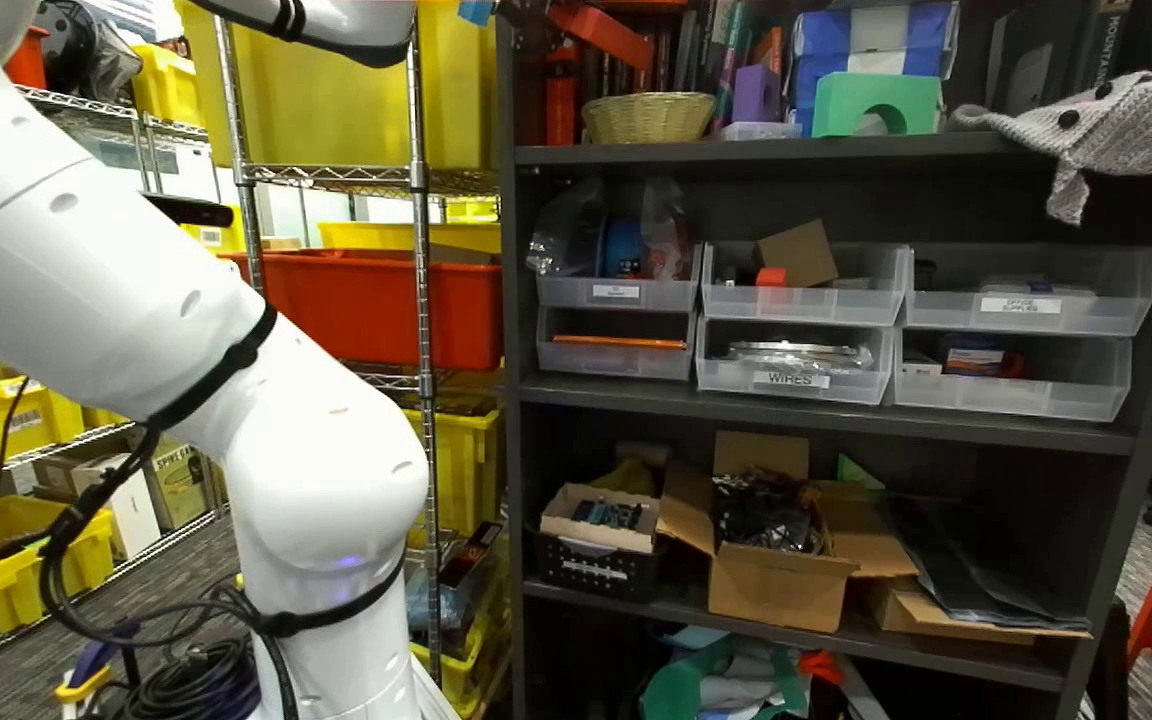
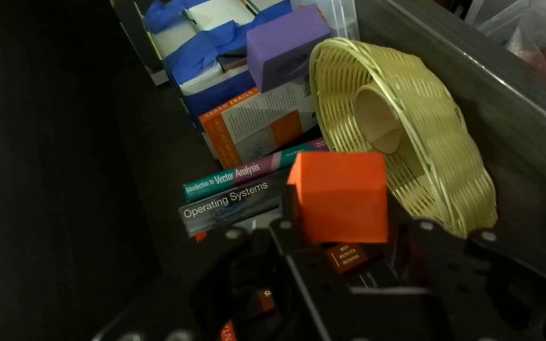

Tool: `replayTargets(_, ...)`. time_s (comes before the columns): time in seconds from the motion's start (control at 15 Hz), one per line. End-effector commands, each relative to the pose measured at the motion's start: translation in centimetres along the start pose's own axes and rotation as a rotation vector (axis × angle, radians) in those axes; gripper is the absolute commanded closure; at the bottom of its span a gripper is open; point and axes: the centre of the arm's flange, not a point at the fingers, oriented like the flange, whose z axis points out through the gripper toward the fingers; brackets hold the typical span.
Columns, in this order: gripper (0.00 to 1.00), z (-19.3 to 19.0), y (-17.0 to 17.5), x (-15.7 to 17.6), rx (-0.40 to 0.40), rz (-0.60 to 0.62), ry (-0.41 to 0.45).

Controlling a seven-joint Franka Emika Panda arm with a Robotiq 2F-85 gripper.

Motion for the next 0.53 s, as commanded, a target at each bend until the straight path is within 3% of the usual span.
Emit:
replayTargets(0.0,0.85,0.6,1.3,1.9,0.018,0.028,-0.013)
replayTargets(0.47,0.85,1.3,2.0,3.2,0.043,0.072,-0.033)
